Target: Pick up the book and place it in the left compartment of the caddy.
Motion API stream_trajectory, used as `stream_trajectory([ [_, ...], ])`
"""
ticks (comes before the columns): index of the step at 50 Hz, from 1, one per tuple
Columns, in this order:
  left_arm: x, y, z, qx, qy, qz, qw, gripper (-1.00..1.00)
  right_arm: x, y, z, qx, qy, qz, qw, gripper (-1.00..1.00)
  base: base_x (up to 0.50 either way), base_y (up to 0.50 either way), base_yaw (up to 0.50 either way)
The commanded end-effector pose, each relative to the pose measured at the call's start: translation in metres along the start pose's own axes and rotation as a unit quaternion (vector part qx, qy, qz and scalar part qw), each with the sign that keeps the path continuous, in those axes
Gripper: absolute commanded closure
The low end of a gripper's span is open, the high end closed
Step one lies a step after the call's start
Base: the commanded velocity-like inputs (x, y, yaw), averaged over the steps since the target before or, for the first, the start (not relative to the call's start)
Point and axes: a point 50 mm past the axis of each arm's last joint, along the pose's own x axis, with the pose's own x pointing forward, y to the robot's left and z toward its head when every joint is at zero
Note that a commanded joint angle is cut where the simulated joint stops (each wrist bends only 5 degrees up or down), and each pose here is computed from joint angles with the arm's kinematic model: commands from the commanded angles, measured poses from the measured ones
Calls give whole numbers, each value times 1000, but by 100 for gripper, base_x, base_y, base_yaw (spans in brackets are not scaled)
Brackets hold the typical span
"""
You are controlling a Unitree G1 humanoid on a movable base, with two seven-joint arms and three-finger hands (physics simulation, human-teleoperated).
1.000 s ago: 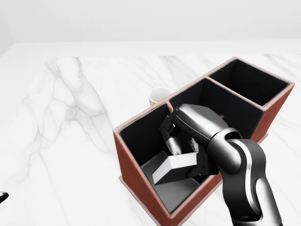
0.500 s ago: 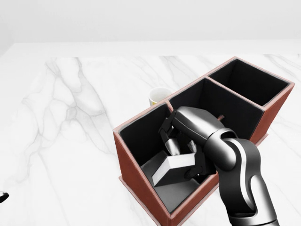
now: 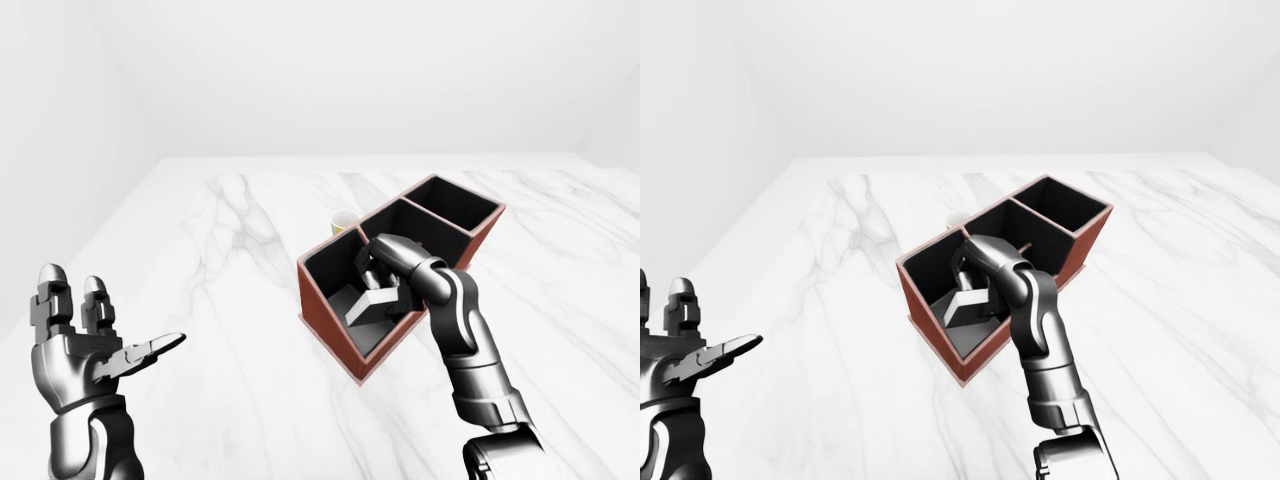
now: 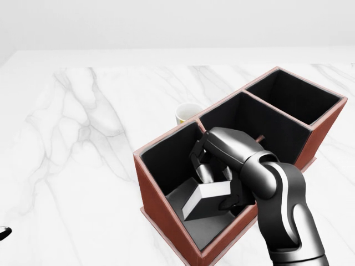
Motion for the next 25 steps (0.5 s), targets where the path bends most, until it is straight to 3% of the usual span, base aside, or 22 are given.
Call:
stream_trajectory([
  [1, 0, -1, -1, 0, 0, -1, 1000, -100, 1, -3, -3, -4, 10, -3, 1000, 100, 0, 0, 0],
  [12, -1, -1, 0, 1, 0, -2, 1000, -100, -1, -10, 2, -27, 14, -19, 999, 100, 0, 0, 0],
  [25, -1, -2, 1, 0, 0, -2, 1000, -100, 3, -2, -4, -22, 25, -2, 999, 100, 0, 0, 0],
])
